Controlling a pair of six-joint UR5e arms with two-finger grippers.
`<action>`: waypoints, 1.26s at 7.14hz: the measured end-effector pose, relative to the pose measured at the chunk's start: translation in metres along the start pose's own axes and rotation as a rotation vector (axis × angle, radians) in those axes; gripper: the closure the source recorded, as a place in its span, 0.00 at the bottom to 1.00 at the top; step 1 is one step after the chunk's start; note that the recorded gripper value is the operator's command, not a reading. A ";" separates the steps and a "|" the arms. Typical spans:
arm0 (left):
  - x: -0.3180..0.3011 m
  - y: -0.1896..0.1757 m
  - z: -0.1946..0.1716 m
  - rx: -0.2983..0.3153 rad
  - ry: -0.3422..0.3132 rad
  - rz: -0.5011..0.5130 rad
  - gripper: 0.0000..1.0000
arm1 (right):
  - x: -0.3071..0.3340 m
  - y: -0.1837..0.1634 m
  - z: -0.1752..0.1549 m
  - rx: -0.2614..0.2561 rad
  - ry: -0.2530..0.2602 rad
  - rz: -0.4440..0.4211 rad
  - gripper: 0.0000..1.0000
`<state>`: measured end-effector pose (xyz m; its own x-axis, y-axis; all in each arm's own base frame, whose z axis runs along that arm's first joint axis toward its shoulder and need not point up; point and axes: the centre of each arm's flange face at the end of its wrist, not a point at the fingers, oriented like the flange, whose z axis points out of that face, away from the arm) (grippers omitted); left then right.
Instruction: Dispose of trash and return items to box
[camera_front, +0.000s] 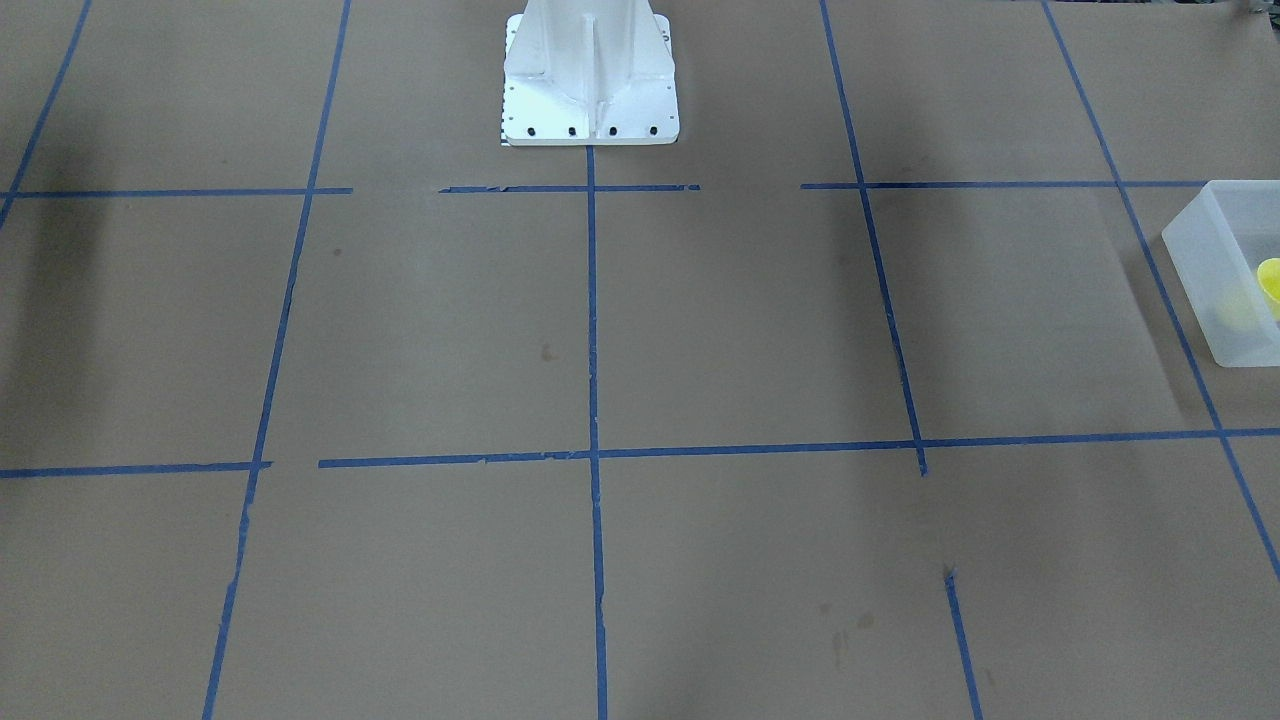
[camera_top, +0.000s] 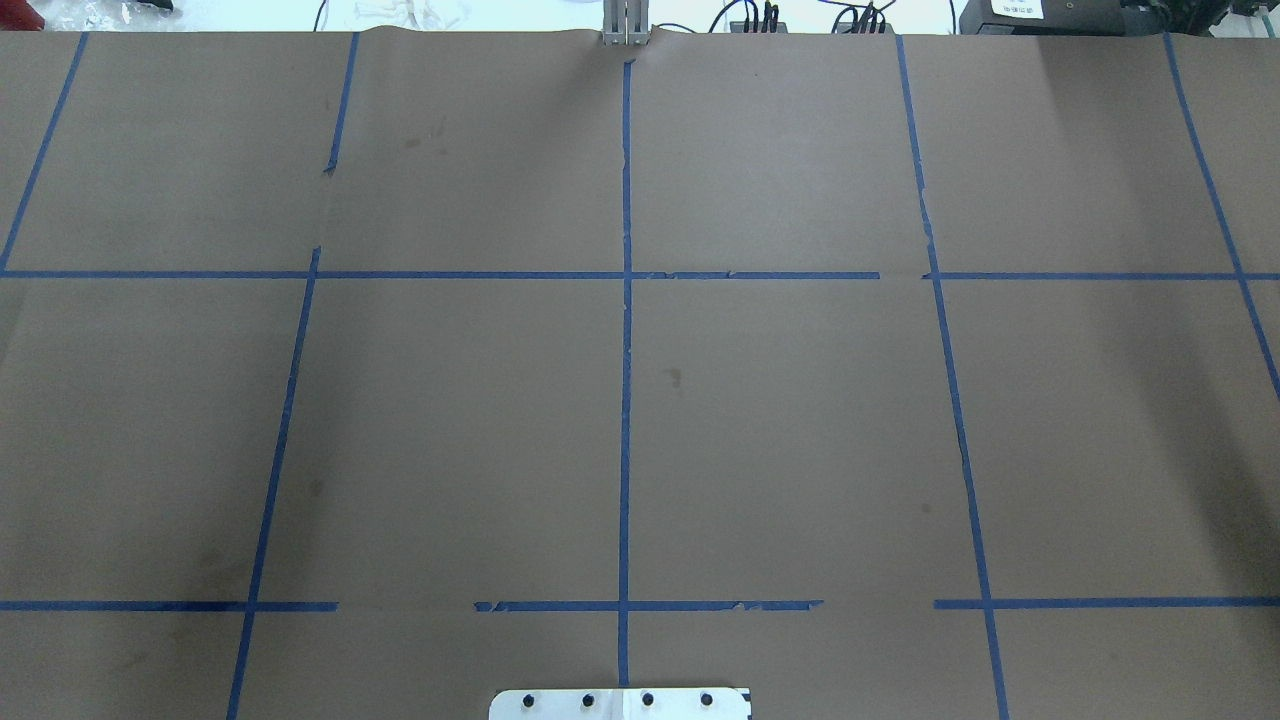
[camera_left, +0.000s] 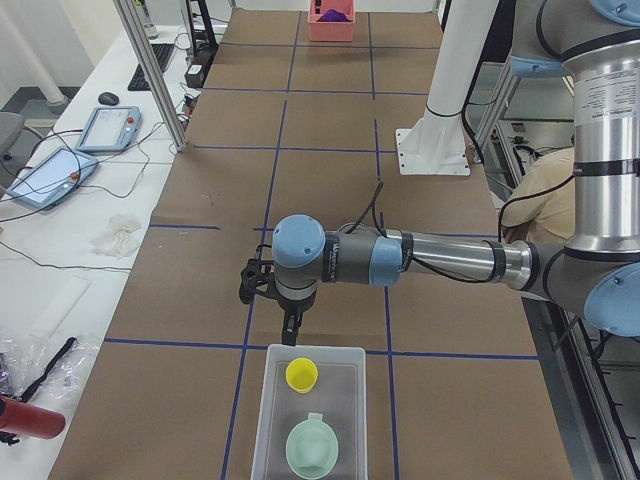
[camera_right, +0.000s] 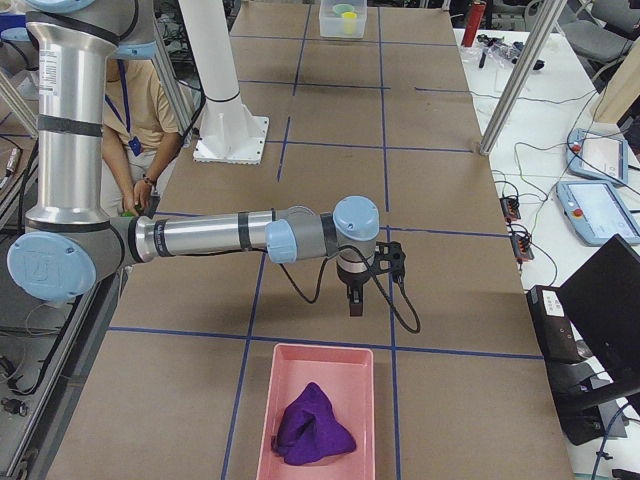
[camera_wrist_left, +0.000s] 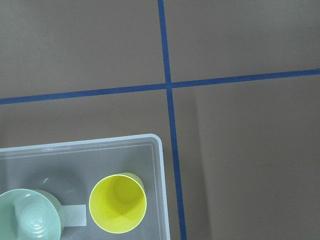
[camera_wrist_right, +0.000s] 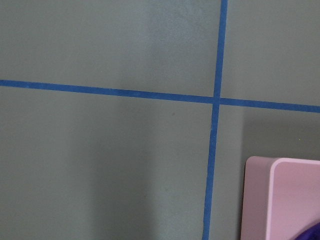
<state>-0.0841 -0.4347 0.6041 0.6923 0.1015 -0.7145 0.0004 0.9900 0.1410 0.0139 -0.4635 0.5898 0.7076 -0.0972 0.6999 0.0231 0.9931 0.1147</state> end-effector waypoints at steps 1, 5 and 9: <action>-0.003 -0.001 0.003 -0.005 0.001 -0.006 0.00 | -0.003 -0.002 0.001 -0.001 0.000 -0.039 0.00; -0.008 -0.012 0.009 -0.009 0.006 -0.003 0.00 | -0.009 -0.004 0.000 0.005 -0.005 -0.126 0.00; -0.011 -0.014 0.012 -0.014 0.005 -0.006 0.00 | -0.009 -0.004 0.000 0.005 -0.003 -0.118 0.00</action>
<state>-0.0832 -0.4509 0.6186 0.6885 0.0956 -0.7189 -0.0053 0.9919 0.1269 0.0075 -0.4670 0.5835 0.6979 -0.2138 0.6835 0.1023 0.9744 0.2003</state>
